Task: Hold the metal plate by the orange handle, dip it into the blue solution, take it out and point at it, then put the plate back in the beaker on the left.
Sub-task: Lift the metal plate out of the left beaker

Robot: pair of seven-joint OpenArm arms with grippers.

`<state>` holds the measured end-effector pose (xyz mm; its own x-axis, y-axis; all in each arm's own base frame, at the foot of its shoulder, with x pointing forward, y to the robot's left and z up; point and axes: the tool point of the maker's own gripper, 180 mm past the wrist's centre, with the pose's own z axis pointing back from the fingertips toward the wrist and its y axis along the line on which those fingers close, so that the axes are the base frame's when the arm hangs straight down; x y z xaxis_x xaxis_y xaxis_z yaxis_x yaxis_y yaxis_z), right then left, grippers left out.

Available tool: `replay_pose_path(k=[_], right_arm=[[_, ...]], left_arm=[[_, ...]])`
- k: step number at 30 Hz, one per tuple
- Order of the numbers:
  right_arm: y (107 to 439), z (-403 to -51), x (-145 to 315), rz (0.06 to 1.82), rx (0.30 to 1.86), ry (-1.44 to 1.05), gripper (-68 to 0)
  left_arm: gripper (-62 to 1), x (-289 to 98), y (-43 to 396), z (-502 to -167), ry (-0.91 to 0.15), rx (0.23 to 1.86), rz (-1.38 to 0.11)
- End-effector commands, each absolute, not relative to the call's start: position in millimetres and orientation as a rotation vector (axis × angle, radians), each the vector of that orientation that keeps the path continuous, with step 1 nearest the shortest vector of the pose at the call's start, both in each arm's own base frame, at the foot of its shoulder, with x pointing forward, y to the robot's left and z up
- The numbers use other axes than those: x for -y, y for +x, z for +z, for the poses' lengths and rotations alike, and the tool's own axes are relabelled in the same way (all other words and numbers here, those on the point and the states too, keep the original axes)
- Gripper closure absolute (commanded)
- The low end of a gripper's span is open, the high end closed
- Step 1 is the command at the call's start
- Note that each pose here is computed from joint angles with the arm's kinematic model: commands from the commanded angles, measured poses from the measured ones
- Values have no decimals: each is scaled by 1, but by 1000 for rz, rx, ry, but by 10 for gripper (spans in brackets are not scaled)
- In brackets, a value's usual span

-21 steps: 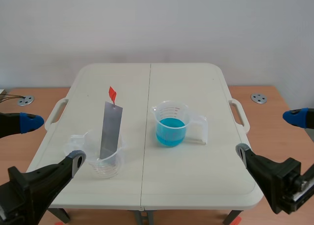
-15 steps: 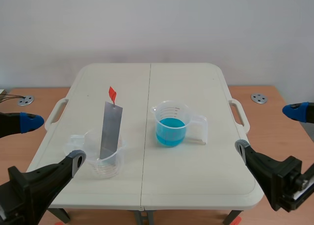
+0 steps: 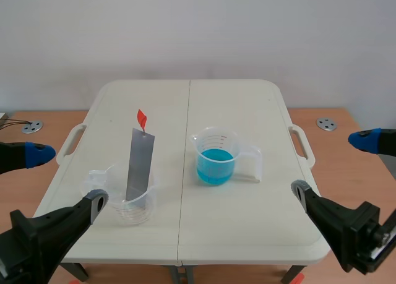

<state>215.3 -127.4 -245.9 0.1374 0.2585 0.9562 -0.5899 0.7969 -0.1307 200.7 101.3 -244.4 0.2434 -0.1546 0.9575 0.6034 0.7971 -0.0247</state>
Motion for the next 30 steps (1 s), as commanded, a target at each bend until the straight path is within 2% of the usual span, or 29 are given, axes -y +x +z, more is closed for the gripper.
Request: replay_pose_path(k=[1,2,3,7,8,9,17,23,30], right_arm=[[224,-230,124,644,1357,311,-663],[225,-229,124,650,1362,313,-663],[227,-227,122,660,1369,317,-663],[231,-221,113,699,1391,337,-663],[233,-221,110,708,1393,340,-663],[233,-221,106,719,1392,347,-663],[243,-217,73,788,1398,411,-663],[256,-211,50,824,1408,437,-663],[276,-208,23,807,1422,482,-663]], left_arm=[[-623,-99,202,-239,-448,1244,-537],[-622,-99,202,-239,-448,1243,-537],[-557,-99,202,-239,-447,1243,-537],[-156,-100,201,-242,-443,1227,-539],[-72,-100,201,-242,-442,1226,-540],[-13,-100,201,-242,-443,1227,-539],[-17,-101,200,-245,-433,1209,-545],[-17,-106,184,-265,-390,1115,-580],[-17,-126,157,-281,-355,1016,-548]])
